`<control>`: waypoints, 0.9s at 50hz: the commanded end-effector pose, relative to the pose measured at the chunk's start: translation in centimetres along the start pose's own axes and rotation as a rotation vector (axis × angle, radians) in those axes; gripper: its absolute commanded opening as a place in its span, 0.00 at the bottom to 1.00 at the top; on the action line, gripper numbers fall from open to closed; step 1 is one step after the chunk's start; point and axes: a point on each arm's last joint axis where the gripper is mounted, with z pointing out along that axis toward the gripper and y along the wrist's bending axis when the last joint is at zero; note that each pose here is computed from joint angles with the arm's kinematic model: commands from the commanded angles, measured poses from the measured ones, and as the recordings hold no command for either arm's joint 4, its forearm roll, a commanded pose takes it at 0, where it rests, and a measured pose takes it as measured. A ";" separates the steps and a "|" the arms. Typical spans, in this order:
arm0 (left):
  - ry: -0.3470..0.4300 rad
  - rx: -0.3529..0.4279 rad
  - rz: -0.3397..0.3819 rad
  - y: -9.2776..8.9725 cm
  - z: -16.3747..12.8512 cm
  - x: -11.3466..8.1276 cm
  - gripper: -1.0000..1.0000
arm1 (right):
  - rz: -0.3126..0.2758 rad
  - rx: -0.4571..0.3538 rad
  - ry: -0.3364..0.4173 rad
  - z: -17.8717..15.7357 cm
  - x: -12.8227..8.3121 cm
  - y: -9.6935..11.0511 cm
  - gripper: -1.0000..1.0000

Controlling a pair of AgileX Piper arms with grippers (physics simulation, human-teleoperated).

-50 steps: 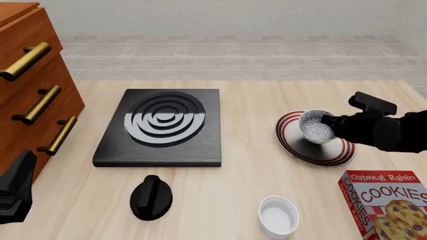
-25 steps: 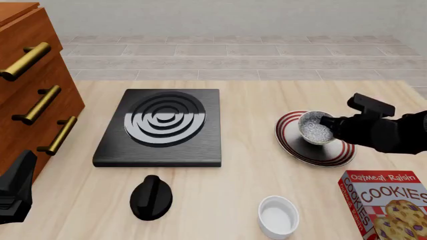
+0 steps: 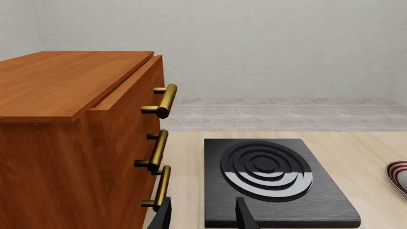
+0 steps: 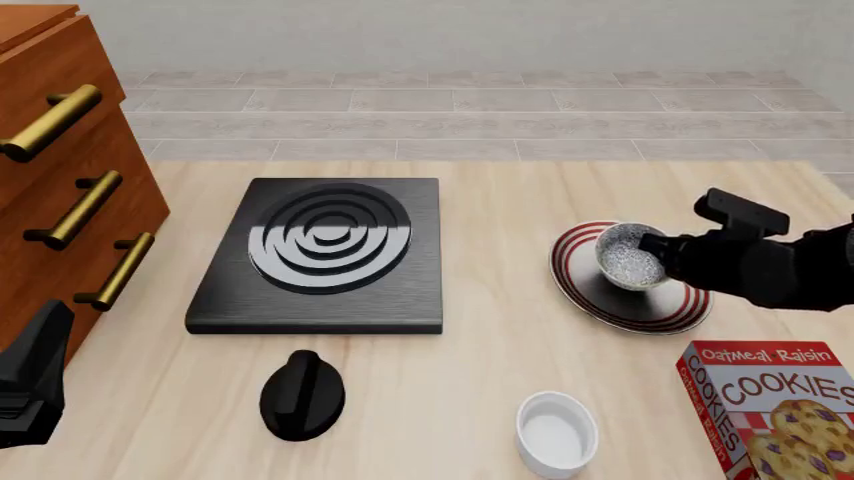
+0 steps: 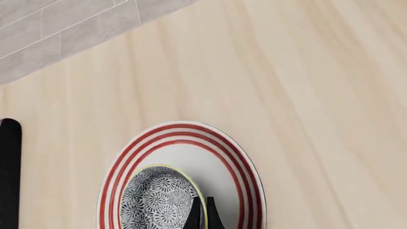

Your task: Pick the akita bowl on the cookies box and place it on the plate.

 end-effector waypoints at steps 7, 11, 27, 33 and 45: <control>0.000 0.000 0.000 0.0 0.0 0.0 1.00 | 0.030 -0.005 -0.001 0.2 0.5 0.1 0.00; 0.000 0.000 0.000 0.0 0.0 0.0 1.00 | 0.035 -0.003 -0.003 0.2 0.5 0.0 0.00; 0.000 0.000 0.000 0.0 0.0 0.0 1.00 | 0.051 -0.006 -0.011 0.0 0.4 0.0 1.00; 0.000 0.000 0.000 0.0 0.0 0.0 1.00 | 0.059 -0.006 -0.015 -0.2 0.3 -0.1 1.00; 0.000 0.000 0.000 0.0 0.0 0.0 1.00 | 0.066 -0.012 -0.025 -0.7 0.0 0.1 1.00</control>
